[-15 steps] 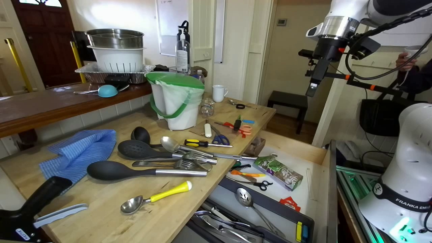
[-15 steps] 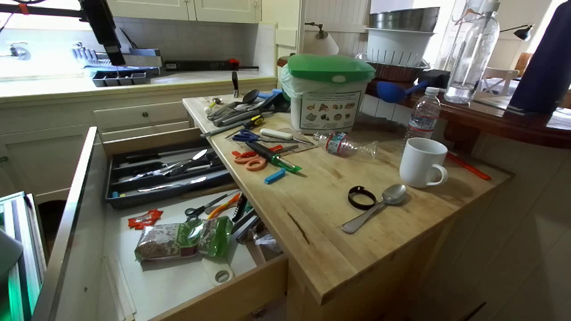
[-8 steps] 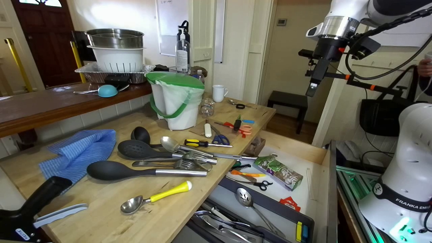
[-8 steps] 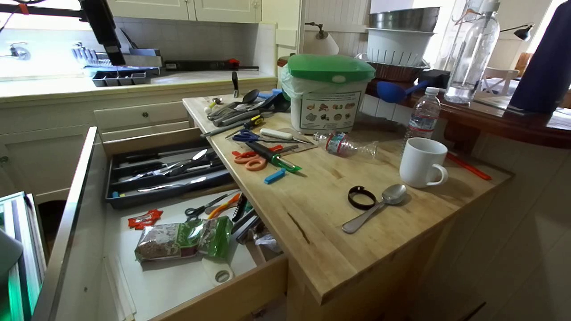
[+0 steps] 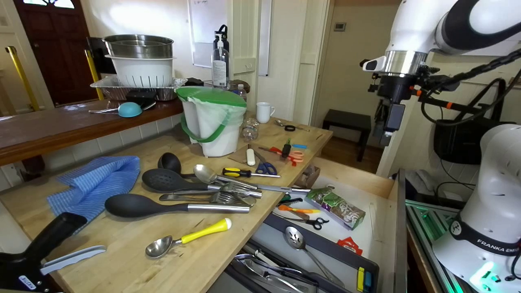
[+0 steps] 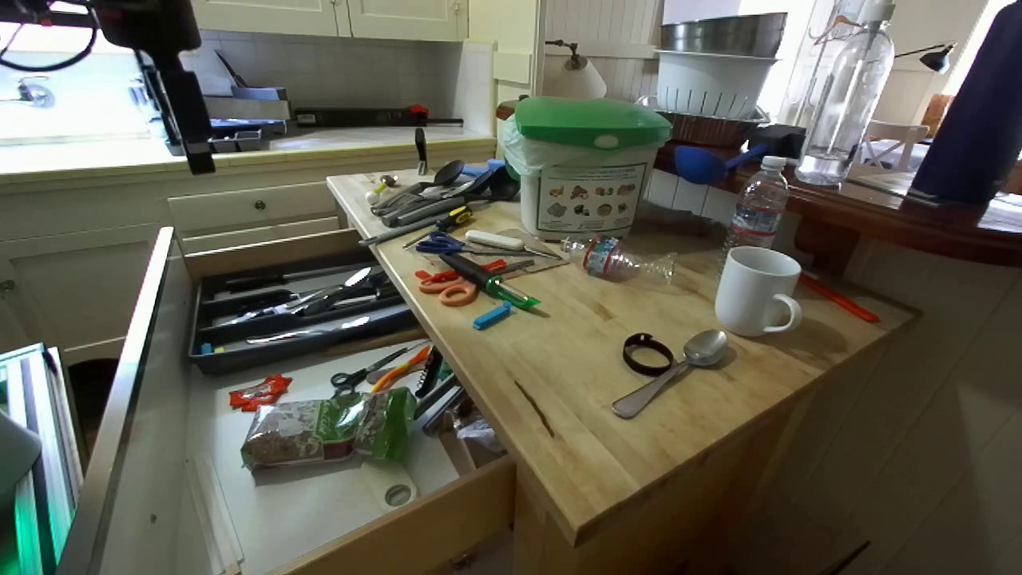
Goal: Take the scissors out of the open drawer and put it on the countertop.
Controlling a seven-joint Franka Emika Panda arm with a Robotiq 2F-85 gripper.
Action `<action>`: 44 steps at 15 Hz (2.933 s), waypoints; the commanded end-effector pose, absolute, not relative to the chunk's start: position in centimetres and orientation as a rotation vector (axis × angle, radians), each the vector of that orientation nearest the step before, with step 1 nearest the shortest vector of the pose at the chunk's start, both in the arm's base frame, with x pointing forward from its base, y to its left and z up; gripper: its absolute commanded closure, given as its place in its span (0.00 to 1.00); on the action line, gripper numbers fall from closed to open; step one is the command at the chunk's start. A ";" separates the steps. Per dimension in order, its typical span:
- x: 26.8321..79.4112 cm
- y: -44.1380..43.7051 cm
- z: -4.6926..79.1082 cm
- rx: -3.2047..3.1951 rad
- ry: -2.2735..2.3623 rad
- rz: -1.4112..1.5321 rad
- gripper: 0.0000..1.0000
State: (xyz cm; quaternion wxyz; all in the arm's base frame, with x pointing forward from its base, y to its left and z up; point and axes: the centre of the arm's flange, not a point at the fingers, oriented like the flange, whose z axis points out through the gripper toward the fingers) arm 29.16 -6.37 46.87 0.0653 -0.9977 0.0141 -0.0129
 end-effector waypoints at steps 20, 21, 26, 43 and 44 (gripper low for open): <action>35.8 -7.9 33.8 -3.095 -0.273 -0.296 0.00; 36.2 -7.7 32.8 -3.082 -0.292 -0.273 0.00; 36.7 -4.2 26.1 -3.076 -0.379 -0.072 0.00; 37.3 -4.4 21.4 -3.191 -0.333 -0.535 0.00; 37.1 -4.6 20.8 -3.184 -0.277 -0.552 0.00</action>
